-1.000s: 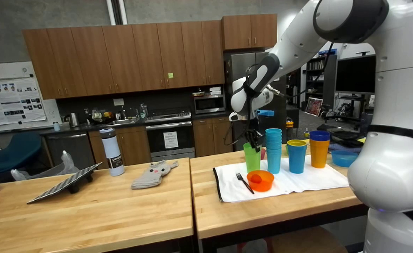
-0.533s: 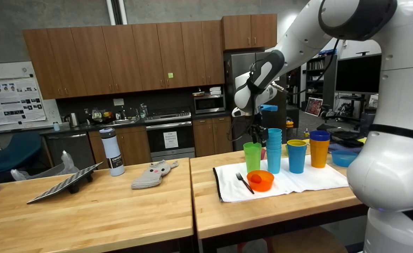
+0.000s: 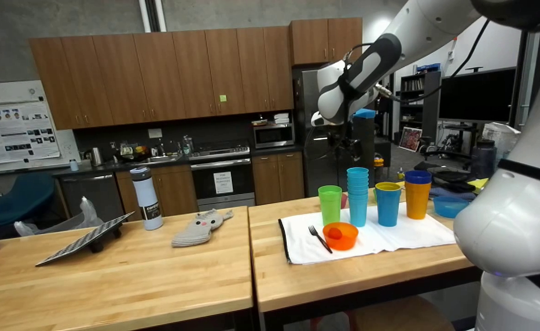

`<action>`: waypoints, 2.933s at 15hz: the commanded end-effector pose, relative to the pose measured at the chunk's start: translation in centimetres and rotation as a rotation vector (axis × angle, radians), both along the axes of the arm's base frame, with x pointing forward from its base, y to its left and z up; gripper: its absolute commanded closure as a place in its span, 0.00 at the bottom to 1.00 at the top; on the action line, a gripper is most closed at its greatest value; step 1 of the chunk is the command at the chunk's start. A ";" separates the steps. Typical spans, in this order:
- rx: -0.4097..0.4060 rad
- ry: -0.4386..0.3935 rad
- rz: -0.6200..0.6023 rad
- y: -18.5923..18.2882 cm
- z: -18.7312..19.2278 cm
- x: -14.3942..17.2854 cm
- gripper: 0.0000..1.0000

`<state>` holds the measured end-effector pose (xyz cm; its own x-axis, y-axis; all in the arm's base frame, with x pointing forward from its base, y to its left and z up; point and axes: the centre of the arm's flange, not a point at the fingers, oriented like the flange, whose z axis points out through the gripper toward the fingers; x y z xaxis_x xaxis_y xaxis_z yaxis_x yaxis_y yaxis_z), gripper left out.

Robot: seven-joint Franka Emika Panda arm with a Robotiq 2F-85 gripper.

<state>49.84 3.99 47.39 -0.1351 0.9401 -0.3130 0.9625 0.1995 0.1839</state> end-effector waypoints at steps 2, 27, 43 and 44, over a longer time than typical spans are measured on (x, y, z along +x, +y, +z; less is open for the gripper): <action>-0.054 -0.075 -0.038 -2.9 3.4 -5.5 0.00; -0.129 0.069 0.299 -12.7 1.2 -8.6 0.00; -0.130 0.134 0.415 -25.8 1.5 -11.5 0.00; -0.060 0.137 0.388 -25.9 1.2 -11.9 0.00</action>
<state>38.77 -21.01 48.52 -0.5582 0.7190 -0.4140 0.7888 0.6146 0.0041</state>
